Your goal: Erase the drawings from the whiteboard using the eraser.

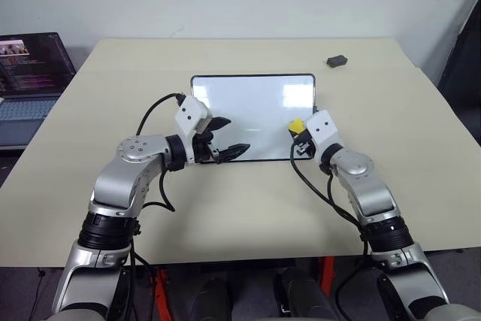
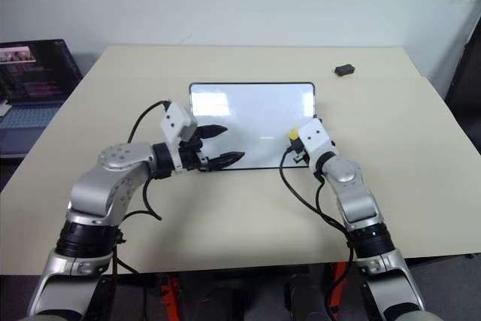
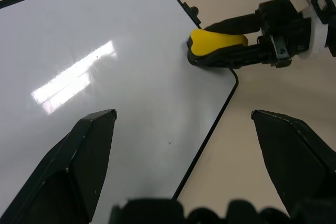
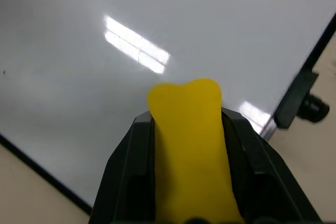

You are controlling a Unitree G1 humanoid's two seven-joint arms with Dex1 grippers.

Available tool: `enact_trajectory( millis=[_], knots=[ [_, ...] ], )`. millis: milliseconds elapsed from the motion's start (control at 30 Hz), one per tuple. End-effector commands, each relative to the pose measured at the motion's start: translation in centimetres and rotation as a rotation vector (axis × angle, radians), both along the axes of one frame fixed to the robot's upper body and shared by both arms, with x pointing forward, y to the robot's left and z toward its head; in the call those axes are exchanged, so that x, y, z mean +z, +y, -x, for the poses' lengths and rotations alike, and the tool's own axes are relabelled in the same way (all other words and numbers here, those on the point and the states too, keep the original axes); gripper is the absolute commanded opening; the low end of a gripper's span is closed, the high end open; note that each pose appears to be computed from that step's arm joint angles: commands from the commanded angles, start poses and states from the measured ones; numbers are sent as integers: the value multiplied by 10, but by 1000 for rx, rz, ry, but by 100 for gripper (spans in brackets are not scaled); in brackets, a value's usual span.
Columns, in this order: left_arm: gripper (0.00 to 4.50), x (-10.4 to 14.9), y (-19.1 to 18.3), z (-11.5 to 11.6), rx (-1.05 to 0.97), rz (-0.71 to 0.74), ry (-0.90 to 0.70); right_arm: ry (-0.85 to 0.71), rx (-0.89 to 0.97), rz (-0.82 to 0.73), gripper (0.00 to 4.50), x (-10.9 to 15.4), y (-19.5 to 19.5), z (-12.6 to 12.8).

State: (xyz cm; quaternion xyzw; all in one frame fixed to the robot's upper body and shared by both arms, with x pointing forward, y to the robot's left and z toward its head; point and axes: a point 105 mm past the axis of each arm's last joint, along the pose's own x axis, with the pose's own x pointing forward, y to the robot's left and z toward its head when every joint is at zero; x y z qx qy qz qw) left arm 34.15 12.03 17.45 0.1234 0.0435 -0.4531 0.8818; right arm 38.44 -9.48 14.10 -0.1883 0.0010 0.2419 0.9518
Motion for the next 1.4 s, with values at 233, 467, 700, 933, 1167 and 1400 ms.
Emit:
enact_trajectory(
  millis=[233,467,700,933,1167,1400],
  knots=[
    [450,14,-5,11,-25,22,-59,-176,14,-220,131,65,-21,35],
    [450,20,-34,18,-175,26,-59,3,-262,-154,131,18,-102,63],
    [450,16,-78,45,-512,-27,-28,126,-426,-184,131,-19,-122,63],
    [450,5,-97,56,-677,-104,-33,160,-507,-253,131,-30,-127,37],
    [450,2,-102,55,-697,-115,-41,202,-581,-320,131,-35,-142,28],
    [450,-3,-101,54,-676,-109,-33,196,-550,-373,296,-31,-139,30]
  ],
)
